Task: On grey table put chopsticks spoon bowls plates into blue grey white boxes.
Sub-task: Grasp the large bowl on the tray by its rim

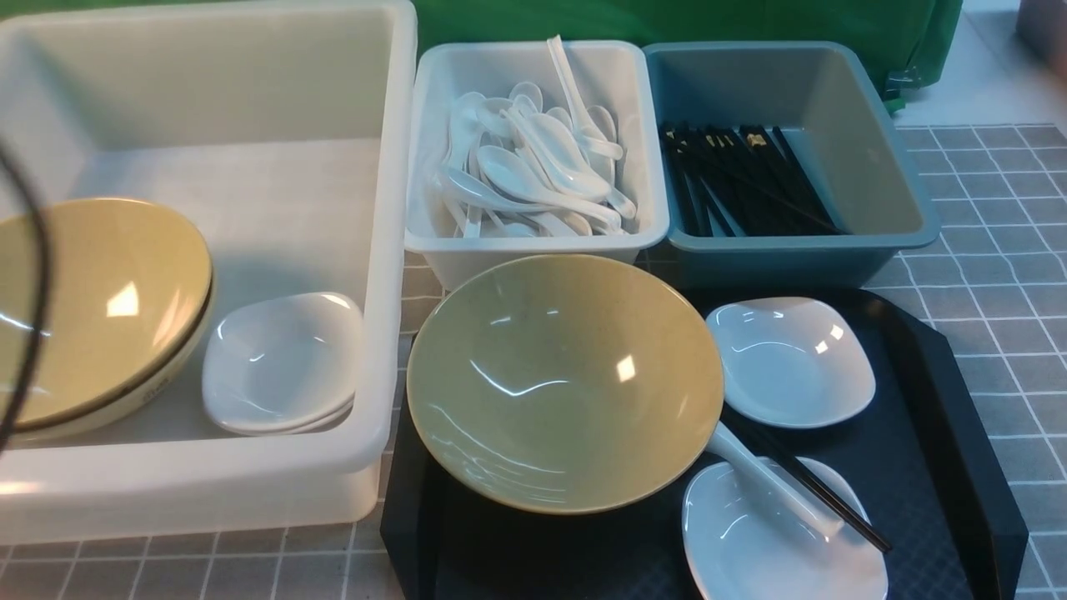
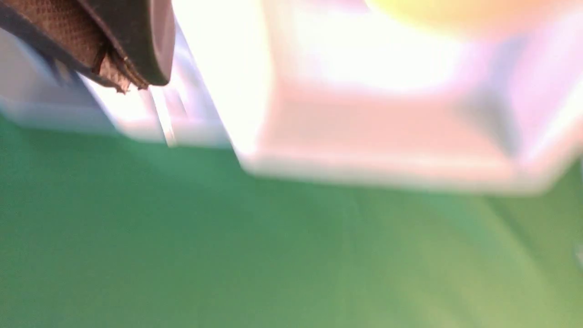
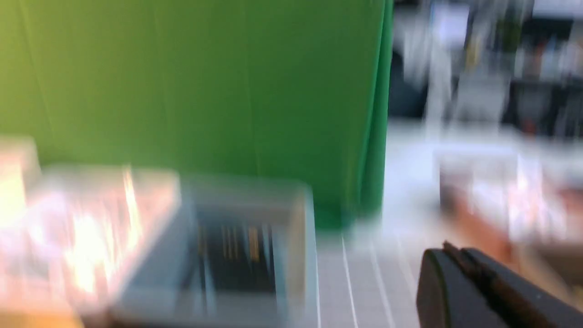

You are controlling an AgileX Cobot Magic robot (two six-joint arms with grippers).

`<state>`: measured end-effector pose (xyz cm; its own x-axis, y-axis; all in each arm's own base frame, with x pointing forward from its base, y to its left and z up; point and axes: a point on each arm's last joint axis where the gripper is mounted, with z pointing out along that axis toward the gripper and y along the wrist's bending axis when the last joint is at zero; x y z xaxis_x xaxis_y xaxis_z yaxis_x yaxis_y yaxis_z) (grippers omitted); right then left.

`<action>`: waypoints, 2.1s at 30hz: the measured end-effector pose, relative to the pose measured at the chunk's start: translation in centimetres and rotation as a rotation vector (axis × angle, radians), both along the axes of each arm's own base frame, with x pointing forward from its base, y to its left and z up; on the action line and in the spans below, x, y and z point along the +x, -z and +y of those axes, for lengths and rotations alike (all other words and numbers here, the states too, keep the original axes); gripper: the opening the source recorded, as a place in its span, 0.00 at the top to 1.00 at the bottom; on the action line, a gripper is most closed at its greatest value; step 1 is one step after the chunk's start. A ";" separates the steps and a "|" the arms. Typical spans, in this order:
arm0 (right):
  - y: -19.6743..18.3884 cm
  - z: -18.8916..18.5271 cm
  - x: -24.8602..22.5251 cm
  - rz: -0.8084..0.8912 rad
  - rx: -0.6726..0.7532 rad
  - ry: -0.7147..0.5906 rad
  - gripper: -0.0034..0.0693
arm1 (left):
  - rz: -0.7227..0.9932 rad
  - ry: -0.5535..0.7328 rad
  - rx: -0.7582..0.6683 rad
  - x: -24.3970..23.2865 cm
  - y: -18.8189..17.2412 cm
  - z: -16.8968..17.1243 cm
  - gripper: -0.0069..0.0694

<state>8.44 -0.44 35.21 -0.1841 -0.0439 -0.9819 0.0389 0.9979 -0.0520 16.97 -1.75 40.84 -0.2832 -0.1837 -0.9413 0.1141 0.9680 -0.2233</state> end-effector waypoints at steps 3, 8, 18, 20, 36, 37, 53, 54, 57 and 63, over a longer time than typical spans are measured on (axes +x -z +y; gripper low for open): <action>1.6 -0.1 0.4 0.182 -0.015 0.008 0.91 | 0.220 0.187 0.014 2.2 2.0 -2.0 0.92; 3.8 0.3 0.5 0.401 -0.002 -0.035 0.91 | 0.422 0.548 -0.017 4.6 4.2 -6.7 0.92; 10.0 1.8 0.7 0.515 0.081 -0.182 0.91 | 0.632 0.932 0.204 8.0 8.3 -17.7 0.92; 11.0 1.9 0.7 0.522 0.087 -0.186 0.91 | 0.666 0.950 0.284 8.5 9.6 -19.4 0.92; 11.2 2.2 1.1 0.441 0.123 -0.213 0.91 | 0.933 0.900 0.373 11.9 21.1 -26.9 0.92; 11.2 2.2 1.1 0.441 0.123 -0.213 0.91 | 0.940 0.912 0.325 11.8 21.0 -27.2 0.92; 11.1 2.2 1.2 0.438 0.118 -0.216 0.91 | 0.817 0.782 0.649 16.6 15.8 -23.6 0.60; 11.1 2.2 1.2 0.438 0.117 -0.216 0.91 | 0.830 0.734 0.654 16.9 15.7 -23.2 0.54; 11.1 2.3 1.2 0.437 0.116 -0.220 0.91 | 0.846 0.592 0.700 17.8 15.8 -21.9 0.39; 11.0 2.5 1.2 0.421 0.103 -0.246 0.91 | 0.873 0.522 0.739 18.6 17.3 -21.6 0.20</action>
<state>9.64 2.06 24.18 -0.5623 -0.0425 -0.8259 -0.2012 0.9757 0.0868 35.58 -23.32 23.53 -0.7424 0.6277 -0.2342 0.6081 0.7780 0.1579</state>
